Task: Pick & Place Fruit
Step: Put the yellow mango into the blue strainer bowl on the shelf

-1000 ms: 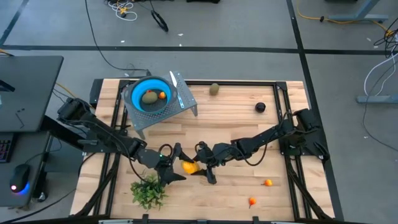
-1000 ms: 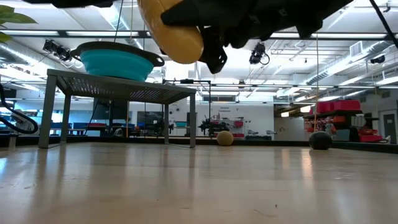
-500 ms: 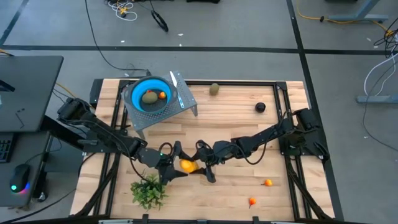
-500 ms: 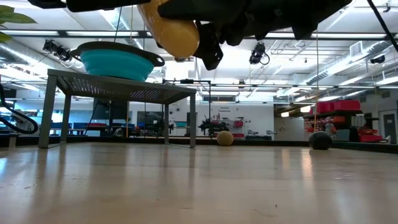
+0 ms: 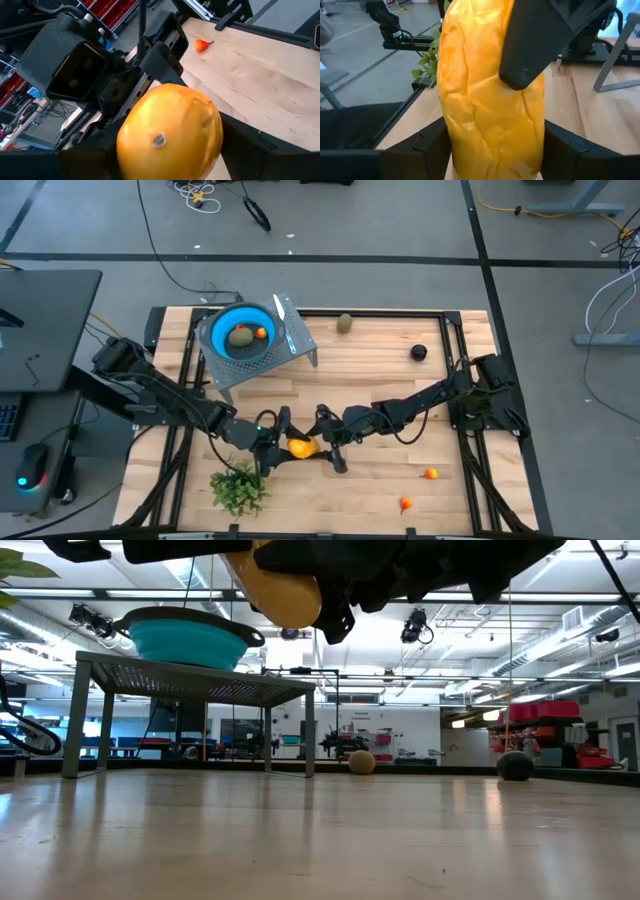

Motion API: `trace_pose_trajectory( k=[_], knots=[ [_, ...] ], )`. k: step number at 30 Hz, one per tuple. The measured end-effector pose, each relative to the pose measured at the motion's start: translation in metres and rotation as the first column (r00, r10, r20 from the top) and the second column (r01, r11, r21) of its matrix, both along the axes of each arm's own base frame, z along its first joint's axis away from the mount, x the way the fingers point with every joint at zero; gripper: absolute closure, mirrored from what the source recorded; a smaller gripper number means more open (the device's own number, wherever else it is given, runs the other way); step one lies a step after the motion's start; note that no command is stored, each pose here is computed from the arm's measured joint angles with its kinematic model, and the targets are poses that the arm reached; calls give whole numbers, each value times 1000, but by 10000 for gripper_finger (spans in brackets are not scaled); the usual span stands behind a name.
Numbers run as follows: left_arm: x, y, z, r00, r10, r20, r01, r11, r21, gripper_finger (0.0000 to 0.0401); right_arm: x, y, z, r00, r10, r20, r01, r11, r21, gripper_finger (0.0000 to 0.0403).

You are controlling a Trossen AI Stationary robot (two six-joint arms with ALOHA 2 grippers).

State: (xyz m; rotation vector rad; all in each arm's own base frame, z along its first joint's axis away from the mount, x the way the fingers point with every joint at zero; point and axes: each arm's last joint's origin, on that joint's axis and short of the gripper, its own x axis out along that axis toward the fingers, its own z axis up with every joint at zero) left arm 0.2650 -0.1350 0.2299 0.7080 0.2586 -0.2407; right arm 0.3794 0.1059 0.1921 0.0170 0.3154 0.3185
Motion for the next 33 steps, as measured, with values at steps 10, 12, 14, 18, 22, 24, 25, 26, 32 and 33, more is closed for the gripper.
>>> trace_pose_trajectory(
  k=[10, 12, 14, 18, 22, 24, 25, 26, 32, 33],
  knots=[
    [0, 0, -2, 999, 21, -25, -23, 998, -62, 155, -2, -1, -2, 1000, 11, -27, -12, 999, -49, 97],
    [-2, 2, -3, 998, 38, -55, -42, 997, -58, 155, -3, -1, -3, 999, 11, -46, -13, 998, -54, 90],
    [-4, 3, 2, 994, 82, -72, -86, 995, -55, 154, -4, -1, -4, 998, 6, -66, -10, 998, -61, 86],
    [-13, 10, 26, 981, 183, -61, -187, 979, -80, 150, -8, -4, 0, 994, -7, -110, -1, 997, -74, 84],
    [-28, 23, 54, 959, 283, -2, -281, 954, -101, 155, -15, -4, 7, 990, -23, -140, 10, 996, -92, 84],
    [-37, 32, 67, 936, 350, 46, -345, 934, -89, 154, -17, -6, 13, 990, -47, -129, 34, 994, -99, 84],
    [-42, 39, 72, 918, 390, 67, -384, 919, -88, 151, -18, -7, 14, 990, -51, -133, 38, 995, -96, 84],
    [-47, 46, 78, 898, 432, 87, -424, 901, -92, 147, -18, -7, 14, 990, -55, -133, 43, 995, -93, 84],
    [-80, 90, 104, 725, 672, 153, -651, 740, -170, 140, -19, -6, 14, 988, -47, -149, 33, 995, -94, 84],
    [-86, 97, 107, 688, 709, 157, -684, 705, -189, 141, -19, -6, 13, 987, -49, -153, 34, 995, -96, 84]
  ],
)
